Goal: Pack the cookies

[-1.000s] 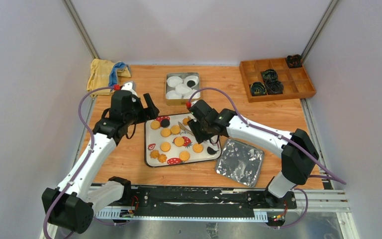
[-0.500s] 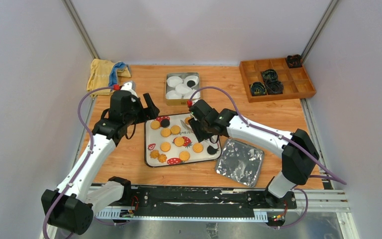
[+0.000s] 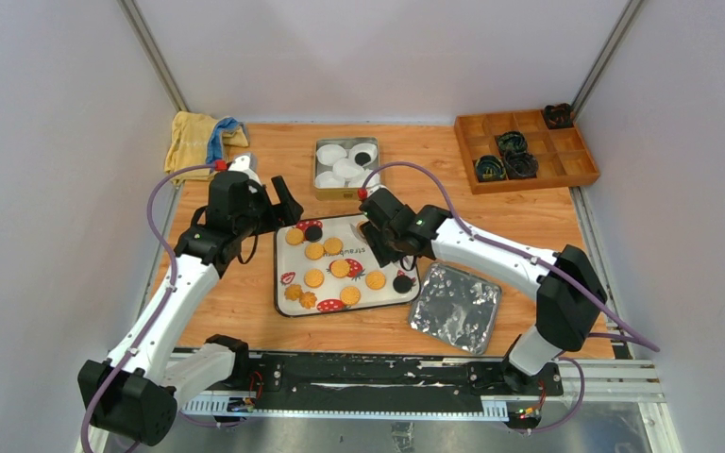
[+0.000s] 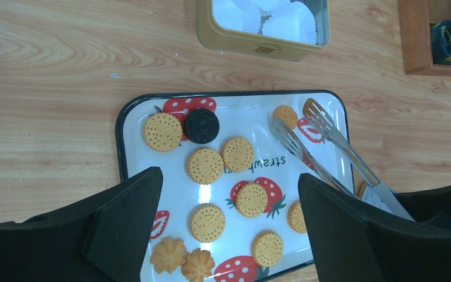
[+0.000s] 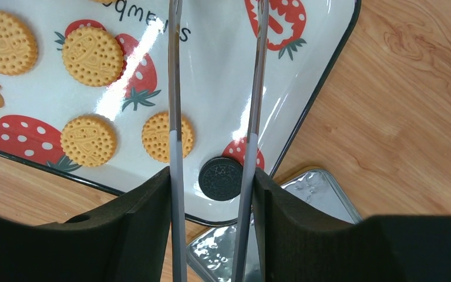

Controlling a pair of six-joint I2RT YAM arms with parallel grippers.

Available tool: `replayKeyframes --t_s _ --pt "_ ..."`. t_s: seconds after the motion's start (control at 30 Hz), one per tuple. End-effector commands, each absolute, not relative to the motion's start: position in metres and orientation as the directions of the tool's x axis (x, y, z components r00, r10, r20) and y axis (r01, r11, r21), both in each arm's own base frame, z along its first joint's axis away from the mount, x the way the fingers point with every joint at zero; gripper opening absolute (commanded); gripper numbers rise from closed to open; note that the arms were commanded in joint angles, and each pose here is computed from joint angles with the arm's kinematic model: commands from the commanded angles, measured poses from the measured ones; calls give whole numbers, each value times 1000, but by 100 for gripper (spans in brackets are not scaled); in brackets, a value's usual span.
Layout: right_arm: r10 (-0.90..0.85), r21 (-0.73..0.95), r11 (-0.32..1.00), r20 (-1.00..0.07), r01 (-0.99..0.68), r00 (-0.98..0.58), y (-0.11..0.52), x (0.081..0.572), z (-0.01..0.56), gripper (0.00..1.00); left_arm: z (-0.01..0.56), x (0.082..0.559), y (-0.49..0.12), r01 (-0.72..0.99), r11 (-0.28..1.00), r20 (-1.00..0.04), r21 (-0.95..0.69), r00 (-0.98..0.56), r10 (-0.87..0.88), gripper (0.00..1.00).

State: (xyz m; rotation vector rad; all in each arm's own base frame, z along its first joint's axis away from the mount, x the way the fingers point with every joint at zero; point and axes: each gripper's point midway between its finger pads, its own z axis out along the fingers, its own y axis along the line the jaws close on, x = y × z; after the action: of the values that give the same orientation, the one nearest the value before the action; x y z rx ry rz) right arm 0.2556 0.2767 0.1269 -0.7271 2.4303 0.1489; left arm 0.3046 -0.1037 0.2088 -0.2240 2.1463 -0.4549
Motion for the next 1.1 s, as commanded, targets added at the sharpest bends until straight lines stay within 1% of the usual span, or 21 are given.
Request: replayKeyframes --t_s 0.0,0.17,0.27,0.3,0.37,0.43,0.47,0.57,0.83,0.9,1.07 --pt "-478 -74 845 -547 -530 -687 276 254 123 53 213 303 -106 26 911 -757 -412 -566 -326 92" --pt "-468 -48 851 -521 -522 -714 277 248 103 52 212 303 -105 25 911 -758 -411 -565 -326 92" --pt "-461 -32 852 -518 -522 -721 281 248 99 48 211 303 -105 25 912 -756 -409 -569 -324 92" --pt "-457 -24 852 -520 -522 -722 283 248 100 45 211 303 -105 26 912 -757 -409 -568 -323 92" --pt "-450 -8 851 -527 -526 -721 287 248 104 34 212 302 -105 23 913 -758 -407 -567 -324 92" --pt "-441 9 849 -539 -529 -717 290 248 110 27 212 302 -104 23 914 -759 -406 -564 -323 92" --pt "-437 18 847 -545 -531 -716 291 247 114 24 213 302 -104 23 914 -761 -405 -563 -323 92" --pt "-422 28 849 -564 -527 -709 292 248 125 20 214 302 -105 26 913 -760 -408 -563 -324 92" --pt "-400 1 841 -674 -542 -622 302 270 179 19 218 307 -107 32 909 -762 -415 -558 -328 92" --pt "-385 -7 841 -709 -540 -590 309 283 198 19 219 310 -106 28 911 -763 -410 -557 -327 92" --pt "-367 -38 850 -759 -525 -538 324 327 226 19 220 315 -107 23 914 -763 -405 -559 -323 92"
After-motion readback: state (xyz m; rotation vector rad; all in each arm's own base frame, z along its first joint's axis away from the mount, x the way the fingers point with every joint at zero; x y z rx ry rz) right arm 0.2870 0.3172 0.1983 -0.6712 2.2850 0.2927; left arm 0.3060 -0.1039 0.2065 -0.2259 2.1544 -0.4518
